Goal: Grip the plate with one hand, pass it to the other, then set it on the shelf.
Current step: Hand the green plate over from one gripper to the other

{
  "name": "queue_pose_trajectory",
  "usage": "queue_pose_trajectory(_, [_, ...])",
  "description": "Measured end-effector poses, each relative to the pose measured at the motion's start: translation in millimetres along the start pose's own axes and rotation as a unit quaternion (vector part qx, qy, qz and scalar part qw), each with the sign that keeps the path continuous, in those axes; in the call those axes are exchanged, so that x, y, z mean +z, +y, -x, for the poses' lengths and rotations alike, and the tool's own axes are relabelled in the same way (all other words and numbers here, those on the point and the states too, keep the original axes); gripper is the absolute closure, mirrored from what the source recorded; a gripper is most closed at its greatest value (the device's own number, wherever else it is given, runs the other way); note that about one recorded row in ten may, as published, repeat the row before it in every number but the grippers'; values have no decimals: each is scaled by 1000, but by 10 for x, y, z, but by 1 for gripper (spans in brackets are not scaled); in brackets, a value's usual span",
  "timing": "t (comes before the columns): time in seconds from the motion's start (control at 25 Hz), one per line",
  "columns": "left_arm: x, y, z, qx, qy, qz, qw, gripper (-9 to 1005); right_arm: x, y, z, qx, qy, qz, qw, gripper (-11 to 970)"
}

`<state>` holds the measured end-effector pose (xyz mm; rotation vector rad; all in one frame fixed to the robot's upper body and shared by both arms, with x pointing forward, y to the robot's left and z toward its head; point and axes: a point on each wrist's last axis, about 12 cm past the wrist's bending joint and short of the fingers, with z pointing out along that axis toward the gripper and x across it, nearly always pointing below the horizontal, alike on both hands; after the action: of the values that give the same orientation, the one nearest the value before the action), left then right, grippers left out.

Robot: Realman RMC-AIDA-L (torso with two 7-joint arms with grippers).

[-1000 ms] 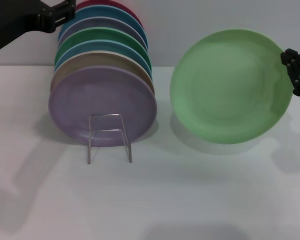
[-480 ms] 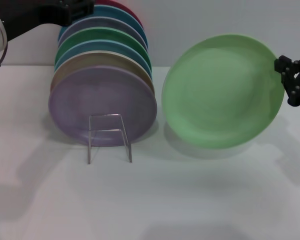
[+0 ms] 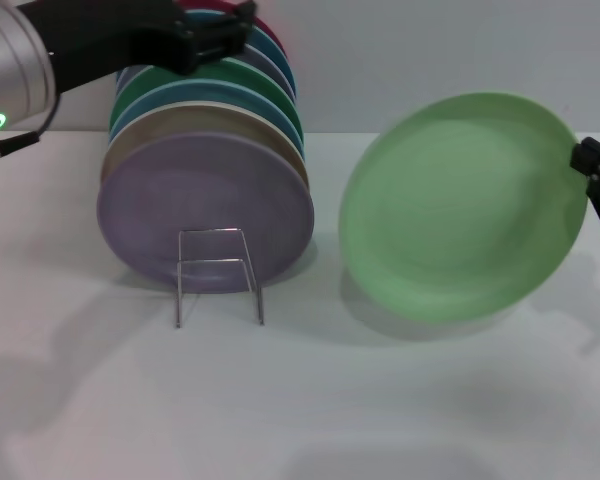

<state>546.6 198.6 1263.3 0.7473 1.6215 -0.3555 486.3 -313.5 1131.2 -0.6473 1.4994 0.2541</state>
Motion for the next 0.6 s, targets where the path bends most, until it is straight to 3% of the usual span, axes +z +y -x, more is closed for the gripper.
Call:
queue_pose_trajectory(0.4, [111, -65, 50, -7, 31, -96, 995, 273, -113, -170, -72, -2, 7, -18, 1000, 948])
queue_pose_trajectory(0.6, [184, -98, 7, -4, 47, -111, 993, 275, -107, -193, -63, -4, 6, -19, 1000, 948])
